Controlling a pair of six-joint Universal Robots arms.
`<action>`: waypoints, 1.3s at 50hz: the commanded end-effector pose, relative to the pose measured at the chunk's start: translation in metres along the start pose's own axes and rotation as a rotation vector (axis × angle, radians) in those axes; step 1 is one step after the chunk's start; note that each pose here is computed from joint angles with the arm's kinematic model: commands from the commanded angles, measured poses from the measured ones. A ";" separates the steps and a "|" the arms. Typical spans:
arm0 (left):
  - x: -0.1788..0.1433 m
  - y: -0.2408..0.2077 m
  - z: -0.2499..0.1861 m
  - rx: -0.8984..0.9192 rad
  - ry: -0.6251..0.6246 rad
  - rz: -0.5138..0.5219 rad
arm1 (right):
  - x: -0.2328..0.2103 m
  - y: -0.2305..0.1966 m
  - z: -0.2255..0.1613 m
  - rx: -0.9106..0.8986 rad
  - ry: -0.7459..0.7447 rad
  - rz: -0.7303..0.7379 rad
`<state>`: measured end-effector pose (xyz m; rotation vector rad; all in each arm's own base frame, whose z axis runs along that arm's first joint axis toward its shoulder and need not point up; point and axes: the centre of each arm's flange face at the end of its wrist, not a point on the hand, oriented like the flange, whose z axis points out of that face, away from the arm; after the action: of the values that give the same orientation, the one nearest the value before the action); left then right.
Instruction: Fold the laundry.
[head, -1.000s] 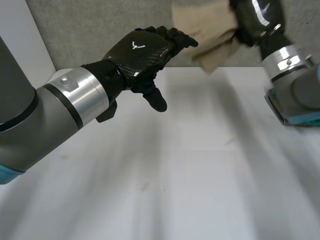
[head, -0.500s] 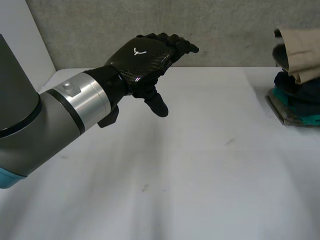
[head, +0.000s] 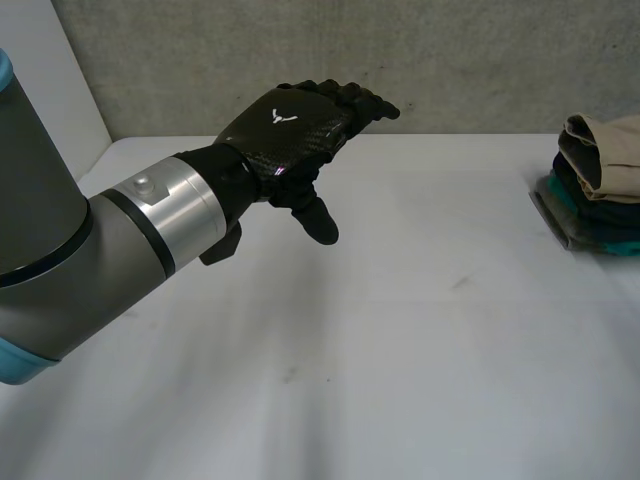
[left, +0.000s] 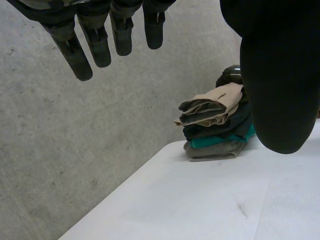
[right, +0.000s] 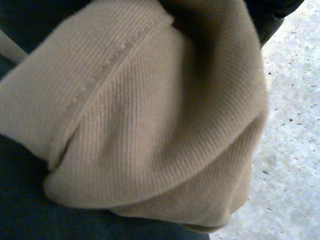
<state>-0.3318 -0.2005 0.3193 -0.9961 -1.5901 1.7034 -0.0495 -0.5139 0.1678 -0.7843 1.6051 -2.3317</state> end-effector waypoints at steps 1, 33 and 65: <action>0.001 -0.001 0.000 0.001 0.003 0.001 | 0.002 -0.017 -0.003 -0.021 0.022 0.037; 0.001 -0.014 -0.005 0.037 -0.003 0.014 | 0.128 -0.179 -0.081 -0.173 0.823 -0.647; -0.086 0.019 -0.048 0.025 -0.571 -0.027 | -0.293 -0.211 -0.003 -0.178 0.210 0.090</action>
<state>-0.2496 -0.2426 0.3320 -0.4830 -1.8256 2.1448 0.2129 -0.2909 0.3099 -0.4733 1.7294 -2.3292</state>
